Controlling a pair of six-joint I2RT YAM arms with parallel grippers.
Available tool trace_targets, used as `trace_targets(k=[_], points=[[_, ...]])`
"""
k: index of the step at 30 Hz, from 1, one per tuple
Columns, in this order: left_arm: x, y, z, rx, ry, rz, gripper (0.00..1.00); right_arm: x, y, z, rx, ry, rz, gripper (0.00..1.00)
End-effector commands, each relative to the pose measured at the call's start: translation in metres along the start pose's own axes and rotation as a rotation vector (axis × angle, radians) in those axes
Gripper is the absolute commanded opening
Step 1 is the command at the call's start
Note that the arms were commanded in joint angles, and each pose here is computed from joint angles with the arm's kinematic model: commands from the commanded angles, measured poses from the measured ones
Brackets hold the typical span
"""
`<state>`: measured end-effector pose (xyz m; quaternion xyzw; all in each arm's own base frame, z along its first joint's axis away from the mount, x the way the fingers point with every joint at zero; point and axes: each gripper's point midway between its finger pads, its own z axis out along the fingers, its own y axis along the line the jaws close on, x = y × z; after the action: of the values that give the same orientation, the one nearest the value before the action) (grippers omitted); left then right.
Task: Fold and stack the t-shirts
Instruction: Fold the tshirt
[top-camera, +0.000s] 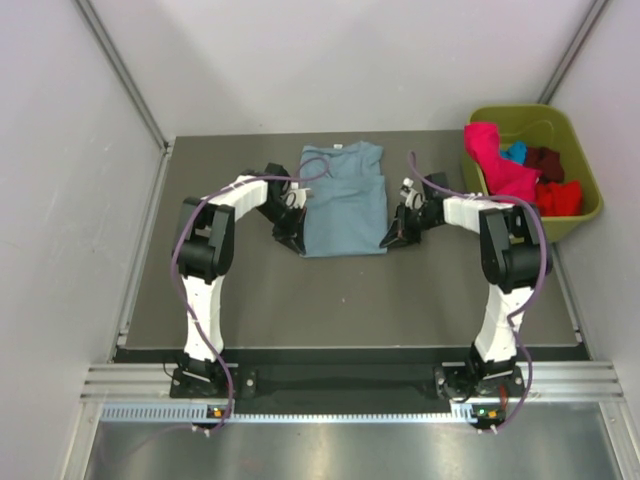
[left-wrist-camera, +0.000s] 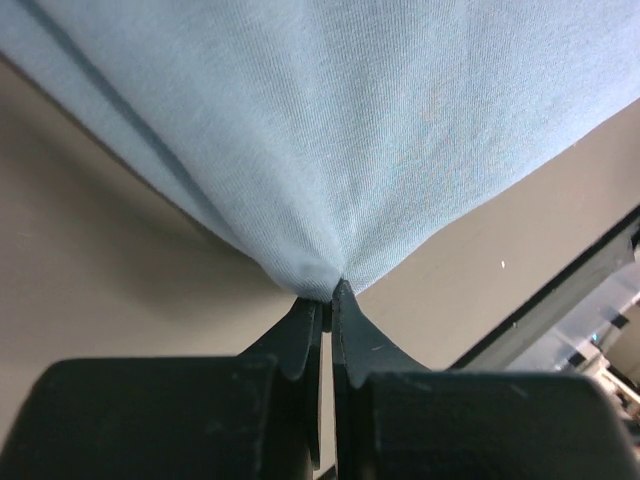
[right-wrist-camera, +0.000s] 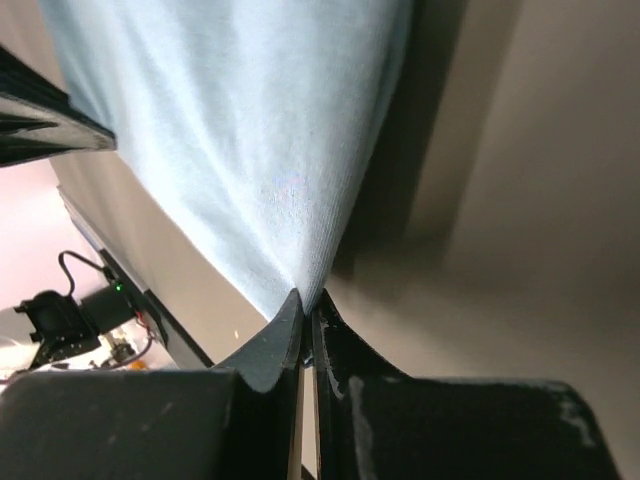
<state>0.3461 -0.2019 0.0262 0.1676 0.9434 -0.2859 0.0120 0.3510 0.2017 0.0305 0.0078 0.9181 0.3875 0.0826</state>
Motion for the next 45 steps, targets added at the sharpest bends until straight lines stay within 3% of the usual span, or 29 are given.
trace_targets(k=[1, 19, 26, 37, 45], points=[[0.025, -0.018, -0.018, 0.033, 0.064, 0.018, 0.0, 0.002, 0.02, -0.024, -0.01, -0.039, -0.085, 0.0], [0.056, -0.08, -0.081, 0.083, -0.058, 0.206, 0.0, 0.054, 0.042, -0.069, -0.042, -0.081, -0.108, 0.0], [0.058, -0.094, -0.099, 0.092, -0.1, 0.26, 0.0, 0.045, 0.072, -0.09, -0.098, -0.124, -0.16, 0.0], [-0.031, -0.092, -0.109, 0.081, -0.194, 0.324, 0.0, -0.046, 0.105, -0.088, -0.145, -0.211, -0.23, 0.0], [-0.103, -0.045, -0.096, 0.031, -0.279, 0.303, 0.0, -0.105, 0.092, -0.068, -0.119, -0.267, -0.265, 0.0]])
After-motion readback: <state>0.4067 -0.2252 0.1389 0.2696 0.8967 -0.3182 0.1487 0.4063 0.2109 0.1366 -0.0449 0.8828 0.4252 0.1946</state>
